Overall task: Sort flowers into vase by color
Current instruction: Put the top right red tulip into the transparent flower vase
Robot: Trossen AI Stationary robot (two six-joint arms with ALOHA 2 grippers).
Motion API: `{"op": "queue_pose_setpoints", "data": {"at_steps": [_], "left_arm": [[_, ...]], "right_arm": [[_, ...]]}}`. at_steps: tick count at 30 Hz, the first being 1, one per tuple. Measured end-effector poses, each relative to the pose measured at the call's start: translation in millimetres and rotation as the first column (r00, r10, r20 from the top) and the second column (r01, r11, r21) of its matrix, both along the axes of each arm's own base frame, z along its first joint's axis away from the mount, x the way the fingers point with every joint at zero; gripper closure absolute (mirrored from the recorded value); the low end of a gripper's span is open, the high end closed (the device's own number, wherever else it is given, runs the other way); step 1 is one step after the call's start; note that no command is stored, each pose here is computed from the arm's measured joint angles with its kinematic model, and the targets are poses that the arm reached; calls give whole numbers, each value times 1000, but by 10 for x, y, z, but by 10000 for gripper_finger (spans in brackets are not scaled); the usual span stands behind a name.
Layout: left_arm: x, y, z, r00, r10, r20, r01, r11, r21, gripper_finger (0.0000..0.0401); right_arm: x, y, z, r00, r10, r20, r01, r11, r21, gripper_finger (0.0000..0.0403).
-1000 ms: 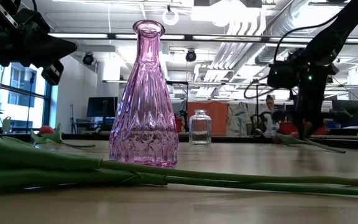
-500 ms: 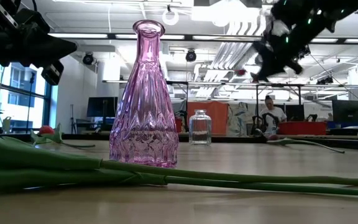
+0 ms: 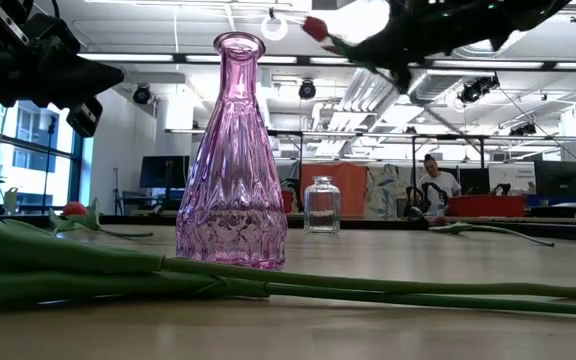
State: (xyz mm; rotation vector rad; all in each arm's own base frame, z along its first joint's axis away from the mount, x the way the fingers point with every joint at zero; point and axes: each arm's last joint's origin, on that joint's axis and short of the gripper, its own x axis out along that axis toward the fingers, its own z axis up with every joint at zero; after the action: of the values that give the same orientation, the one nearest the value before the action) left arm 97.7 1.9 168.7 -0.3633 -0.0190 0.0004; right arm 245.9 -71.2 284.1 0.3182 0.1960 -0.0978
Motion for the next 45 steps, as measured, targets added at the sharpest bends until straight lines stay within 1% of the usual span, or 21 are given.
{"op": "queue_pose_setpoints", "data": {"at_steps": [2,4,6,8,10,13,16,21,25,29,35,40,45], "left_arm": [[0,0,0,1000,0,0,0,1000,0,401],[0,0,0,1000,0,0,0,1000,0,401],[0,0,0,1000,0,0,0,1000,0,401],[0,0,0,1000,0,0,0,1000,0,401],[0,0,0,1000,0,0,0,1000,0,401],[0,0,0,1000,0,0,0,1000,0,401],[0,0,0,1000,0,0,0,1000,0,401],[0,0,0,1000,0,0,0,1000,0,401],[0,0,0,1000,0,0,0,1000,0,401],[0,0,0,1000,0,0,0,1000,0,401],[0,0,-1,1000,0,0,0,1000,0,401],[0,0,-1,1000,0,0,0,1000,0,401],[0,0,0,1000,0,0,0,1000,0,401]], "right_arm": [[182,46,-86,997,32,71,-32,999,1,402],[362,75,-188,983,53,178,-55,998,10,402],[518,80,-271,953,67,297,-73,997,10,402],[624,30,-351,913,67,402,-66,998,-16,402],[660,-91,-397,869,43,493,-23,999,-46,402],[619,-329,-423,794,-46,606,98,994,-54,402],[521,-591,-443,741,-115,662,198,979,-51,402],[349,-929,-445,712,-203,672,295,955,-25,402],[269,-1094,-423,699,-240,673,351,936,-30,402],[252,-1209,-394,703,-271,658,392,919,-40,402],[282,-1282,-410,735,-302,607,405,914,-36,402],[313,-1264,-443,766,-291,574,394,917,-61,402],[317,-1259,-444,769,-285,572,389,919,-66,402]]}}
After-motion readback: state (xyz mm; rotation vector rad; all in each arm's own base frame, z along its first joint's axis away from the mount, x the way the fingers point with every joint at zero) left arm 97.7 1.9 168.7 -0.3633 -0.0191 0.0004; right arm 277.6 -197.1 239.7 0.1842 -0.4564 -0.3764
